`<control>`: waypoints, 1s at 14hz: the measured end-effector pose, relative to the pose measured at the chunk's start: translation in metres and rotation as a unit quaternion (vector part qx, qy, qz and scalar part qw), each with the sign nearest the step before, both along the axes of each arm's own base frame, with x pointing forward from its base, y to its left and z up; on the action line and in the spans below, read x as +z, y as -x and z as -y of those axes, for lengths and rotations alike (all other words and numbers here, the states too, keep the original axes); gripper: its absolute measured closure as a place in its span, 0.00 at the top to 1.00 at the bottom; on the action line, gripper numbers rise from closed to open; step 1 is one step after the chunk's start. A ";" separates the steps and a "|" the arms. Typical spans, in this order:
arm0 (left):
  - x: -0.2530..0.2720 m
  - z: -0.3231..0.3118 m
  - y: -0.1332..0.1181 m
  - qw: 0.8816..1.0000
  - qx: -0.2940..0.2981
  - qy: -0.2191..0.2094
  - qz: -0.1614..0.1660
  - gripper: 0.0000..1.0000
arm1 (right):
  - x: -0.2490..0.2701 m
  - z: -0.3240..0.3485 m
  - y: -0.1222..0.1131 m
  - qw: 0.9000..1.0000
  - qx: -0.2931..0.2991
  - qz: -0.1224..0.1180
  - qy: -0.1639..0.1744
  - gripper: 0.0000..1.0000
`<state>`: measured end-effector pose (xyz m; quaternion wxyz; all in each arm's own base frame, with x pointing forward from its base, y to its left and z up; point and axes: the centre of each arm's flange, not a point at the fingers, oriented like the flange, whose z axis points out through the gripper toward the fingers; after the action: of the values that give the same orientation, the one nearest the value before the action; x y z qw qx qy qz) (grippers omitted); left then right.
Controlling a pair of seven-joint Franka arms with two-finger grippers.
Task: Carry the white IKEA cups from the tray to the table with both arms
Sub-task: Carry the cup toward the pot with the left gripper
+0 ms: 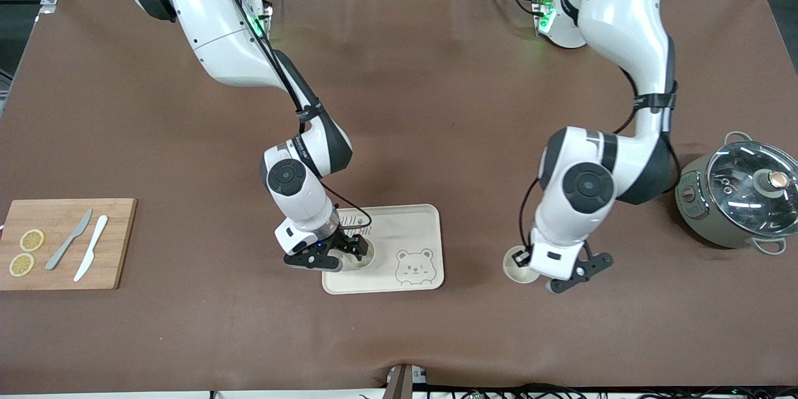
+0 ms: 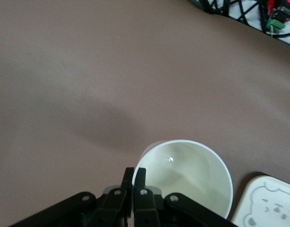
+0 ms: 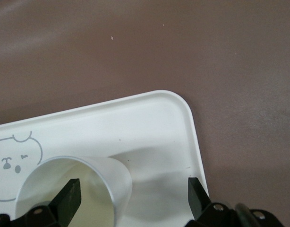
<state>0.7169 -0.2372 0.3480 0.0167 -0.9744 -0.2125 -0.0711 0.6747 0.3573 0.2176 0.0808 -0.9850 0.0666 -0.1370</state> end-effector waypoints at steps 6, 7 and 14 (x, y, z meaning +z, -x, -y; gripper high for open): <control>-0.003 -0.091 -0.021 0.999 -0.027 -0.002 -0.021 0.03 | -0.010 -0.009 0.005 1.000 0.010 0.008 0.001 1.00; -0.003 -0.107 -0.023 0.999 -0.029 0.002 -0.024 0.03 | -0.010 -0.009 0.004 1.000 0.010 0.008 0.001 1.00; -0.026 -0.201 -0.030 0.998 -0.047 -0.003 -0.046 0.03 | -0.008 -0.007 0.002 1.000 0.009 0.011 0.002 0.55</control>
<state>0.7469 -0.0364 0.3223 0.0259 -0.9855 -0.1653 -0.0272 0.6724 0.3643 0.2097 0.0804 -0.9842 0.0569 -0.1472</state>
